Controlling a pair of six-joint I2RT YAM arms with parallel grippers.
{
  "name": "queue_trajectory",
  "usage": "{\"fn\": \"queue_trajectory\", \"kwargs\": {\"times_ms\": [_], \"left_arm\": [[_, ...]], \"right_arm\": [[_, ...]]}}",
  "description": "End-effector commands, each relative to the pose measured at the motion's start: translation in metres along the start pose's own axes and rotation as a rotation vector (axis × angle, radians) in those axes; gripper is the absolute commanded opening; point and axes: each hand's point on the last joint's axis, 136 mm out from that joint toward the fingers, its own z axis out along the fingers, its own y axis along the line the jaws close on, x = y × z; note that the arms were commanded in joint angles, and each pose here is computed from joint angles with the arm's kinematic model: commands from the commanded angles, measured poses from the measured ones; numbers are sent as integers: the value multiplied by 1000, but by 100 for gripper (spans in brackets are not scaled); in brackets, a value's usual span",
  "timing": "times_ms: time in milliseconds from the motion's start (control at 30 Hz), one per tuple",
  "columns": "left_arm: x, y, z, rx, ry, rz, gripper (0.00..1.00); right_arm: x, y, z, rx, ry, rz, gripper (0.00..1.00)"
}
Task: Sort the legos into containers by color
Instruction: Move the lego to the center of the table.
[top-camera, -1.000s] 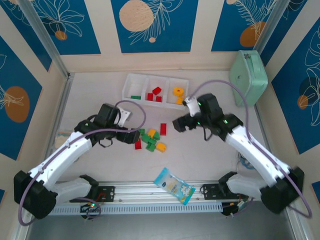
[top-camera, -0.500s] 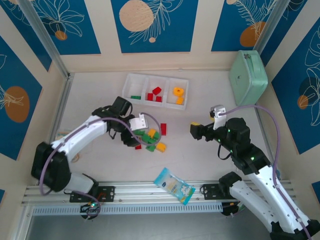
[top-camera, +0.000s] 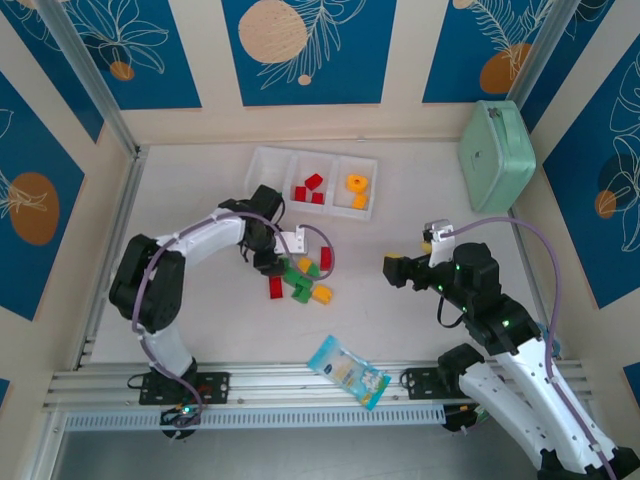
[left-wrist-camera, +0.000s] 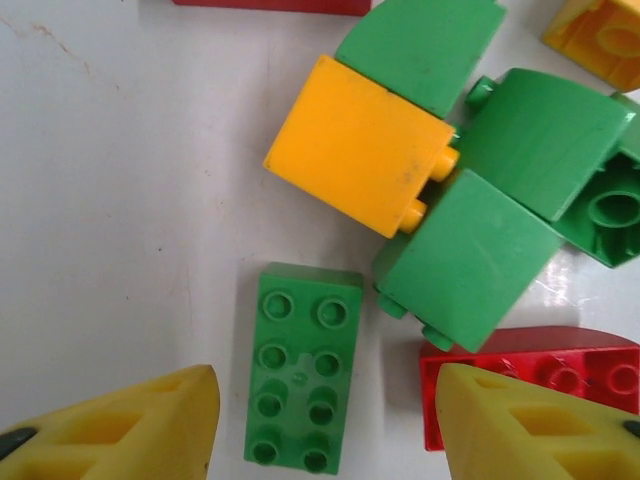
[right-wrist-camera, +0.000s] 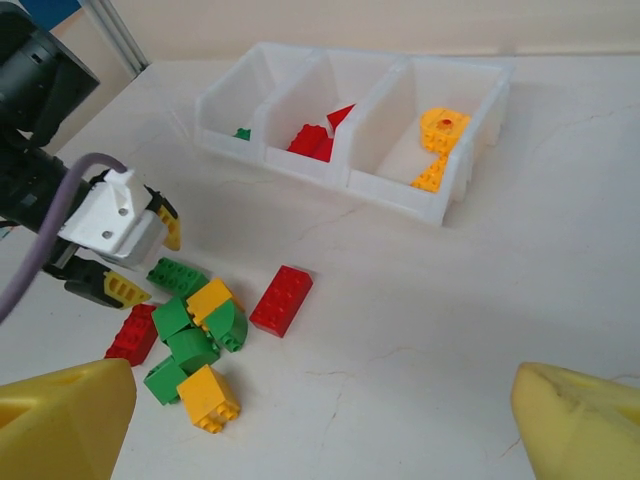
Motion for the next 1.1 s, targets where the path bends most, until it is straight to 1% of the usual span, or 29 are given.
{"fn": "queue_trajectory", "kwargs": {"times_ms": [0, 33, 100, 233, 300, 367, 467, 567, 633, 800, 933, 1067], "left_arm": [[1, 11, 1, -7, 15, 5, 58], [1, 12, 3, -10, 21, 3, 57], [4, 21, 7, -37, 43, -1, 50], [11, 28, 15, -57, 89, 0, 49], [14, 26, 17, -48, 99, 1, 50], [13, 23, 18, -37, 89, 3, 54], [11, 20, 18, -49, 72, 4, 58], [16, 20, 21, -57, 88, -3, 61], [21, 16, 24, -37, 107, -7, 62], [22, 8, 29, 0, 98, -36, 64], [36, 18, 37, -34, 170, -67, 64], [45, 33, 35, -69, 191, -147, 63]], "right_arm": [[-4, 7, 1, -50, -14, 24, 97], [-4, 8, 2, -56, -16, 22, 97], [-5, 8, 2, -61, -19, 24, 97], [-4, 7, 2, -60, -16, 29, 97], [-4, 7, 2, -59, -16, 29, 97], [-3, 6, 2, -56, -12, 31, 97], [-2, 5, 3, -51, -11, 35, 97], [-2, 5, 3, -49, -8, 35, 97], [-2, 4, 3, -46, -8, 35, 97], [0, 4, 2, -44, 0, 42, 97], [0, 3, 1, -40, 4, 43, 97], [1, 3, 1, -40, 5, 44, 97]]}}
